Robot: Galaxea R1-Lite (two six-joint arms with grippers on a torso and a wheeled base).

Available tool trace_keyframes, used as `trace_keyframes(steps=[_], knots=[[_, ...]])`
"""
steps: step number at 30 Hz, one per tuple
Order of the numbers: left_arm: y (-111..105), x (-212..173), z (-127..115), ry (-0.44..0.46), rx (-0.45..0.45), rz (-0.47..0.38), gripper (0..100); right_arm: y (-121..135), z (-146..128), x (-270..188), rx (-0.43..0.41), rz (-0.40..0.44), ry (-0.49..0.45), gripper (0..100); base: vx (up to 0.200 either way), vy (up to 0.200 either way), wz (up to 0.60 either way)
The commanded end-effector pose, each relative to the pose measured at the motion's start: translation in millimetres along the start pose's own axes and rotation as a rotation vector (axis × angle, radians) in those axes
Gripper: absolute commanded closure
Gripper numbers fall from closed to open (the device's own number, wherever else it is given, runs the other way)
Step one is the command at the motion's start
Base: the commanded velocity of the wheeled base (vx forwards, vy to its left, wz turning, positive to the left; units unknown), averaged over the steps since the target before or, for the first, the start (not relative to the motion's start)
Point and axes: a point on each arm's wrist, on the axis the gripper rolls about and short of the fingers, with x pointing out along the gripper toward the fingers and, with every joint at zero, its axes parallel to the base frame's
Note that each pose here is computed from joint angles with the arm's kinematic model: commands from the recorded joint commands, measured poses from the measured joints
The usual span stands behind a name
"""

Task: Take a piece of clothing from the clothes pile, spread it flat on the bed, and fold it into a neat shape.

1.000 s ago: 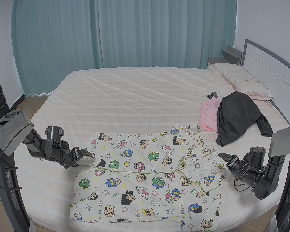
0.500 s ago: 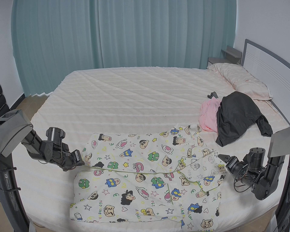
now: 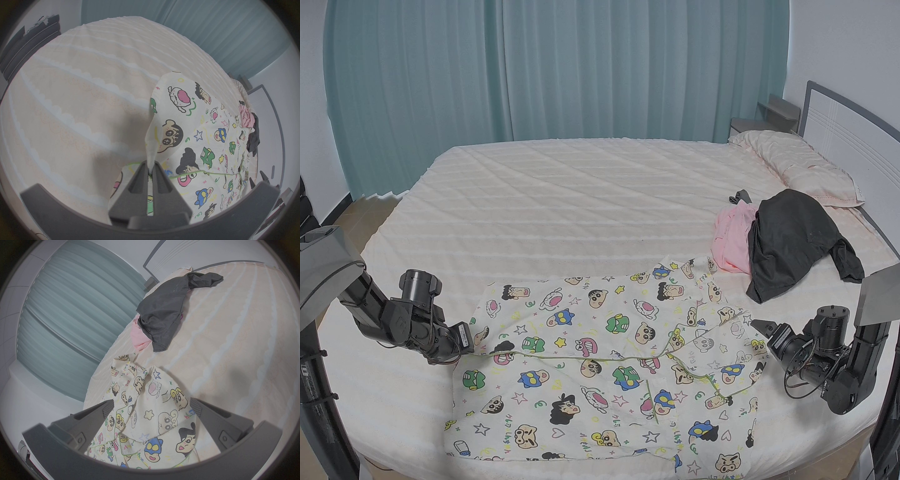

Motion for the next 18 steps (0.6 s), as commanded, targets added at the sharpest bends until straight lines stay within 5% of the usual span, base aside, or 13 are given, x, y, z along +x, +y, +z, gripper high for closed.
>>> trace_keyframes(steps=[1,3,4,13,18], knots=[[-2,-1,-2,-0.004,0.006,0.01,100,0,0,-2,0.0,-0.002,0.001,0,0.0,0.0,0.0],[-2,-1,-2,-0.008,0.005,0.016,100,0,0,-2,0.0,0.002,-0.002,0,0.0,0.0,0.0],[-2,-1,-1,-0.012,0.003,0.017,0,0,0,-2,-0.001,0.006,-0.003,0,0.0,0.0,0.0],[9,-32,3,-0.056,-0.047,-0.002,0,0,-1,-10,-0.005,0.011,-0.003,0,0.0,0.0,0.0],[15,-57,-24,-0.006,-0.066,-0.047,0,1,-6,-18,-0.015,0.008,0.017,0,0.0,0.0,0.0]])
